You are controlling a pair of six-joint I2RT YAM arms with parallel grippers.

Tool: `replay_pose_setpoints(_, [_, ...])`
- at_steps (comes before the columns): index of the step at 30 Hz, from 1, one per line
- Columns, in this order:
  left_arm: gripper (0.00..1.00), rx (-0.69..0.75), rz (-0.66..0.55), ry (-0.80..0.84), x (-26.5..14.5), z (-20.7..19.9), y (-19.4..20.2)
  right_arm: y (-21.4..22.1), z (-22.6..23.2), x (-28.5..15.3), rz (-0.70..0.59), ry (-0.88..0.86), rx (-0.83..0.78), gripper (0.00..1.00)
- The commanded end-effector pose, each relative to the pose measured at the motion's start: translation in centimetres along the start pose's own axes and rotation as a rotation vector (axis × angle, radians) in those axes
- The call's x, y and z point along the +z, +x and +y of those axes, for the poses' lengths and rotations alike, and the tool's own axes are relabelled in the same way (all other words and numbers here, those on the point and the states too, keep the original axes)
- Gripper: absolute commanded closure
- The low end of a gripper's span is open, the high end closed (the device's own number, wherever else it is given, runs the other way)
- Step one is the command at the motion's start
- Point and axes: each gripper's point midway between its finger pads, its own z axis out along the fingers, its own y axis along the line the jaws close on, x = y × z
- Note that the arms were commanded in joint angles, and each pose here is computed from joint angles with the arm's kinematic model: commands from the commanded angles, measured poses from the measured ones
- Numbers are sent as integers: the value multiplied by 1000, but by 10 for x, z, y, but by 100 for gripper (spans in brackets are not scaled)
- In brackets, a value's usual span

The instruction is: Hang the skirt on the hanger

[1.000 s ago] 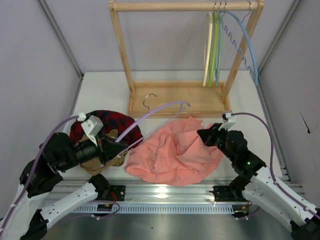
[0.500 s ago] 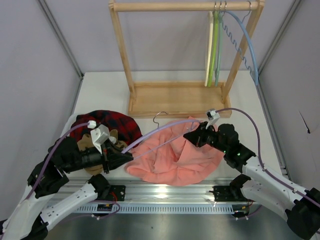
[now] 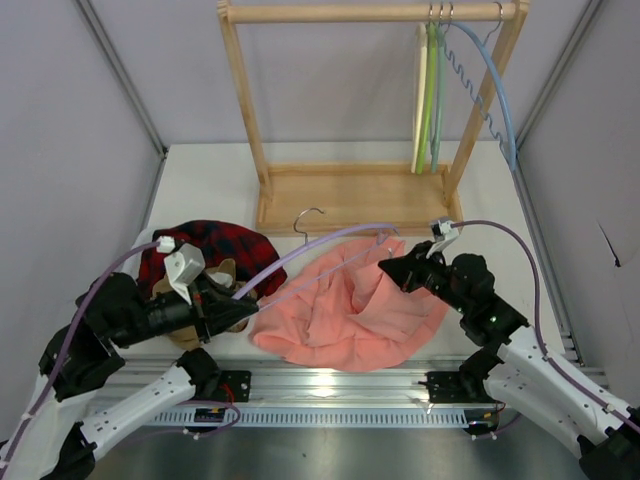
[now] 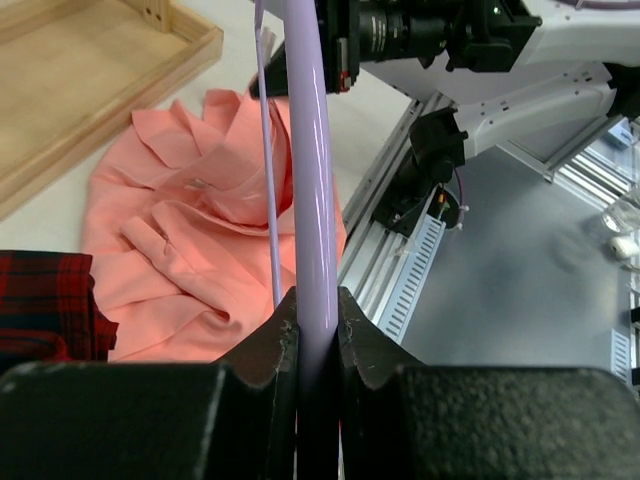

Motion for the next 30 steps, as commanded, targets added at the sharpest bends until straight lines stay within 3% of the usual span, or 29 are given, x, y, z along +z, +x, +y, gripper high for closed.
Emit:
replay_pose_setpoints(1, [100, 66, -116, -13, -13, -7, -38, -23, 5, -4, -61, 12, -19, 100])
replay_pose_setpoints(21, [100, 76, -77, 107, -10, -22, -18, -40, 33, -10, -63, -99, -78, 100])
replay_pose_setpoints(30, [100, 87, -70, 68, -10, -15, -16, -35, 31, -12, -39, -86, -76, 100])
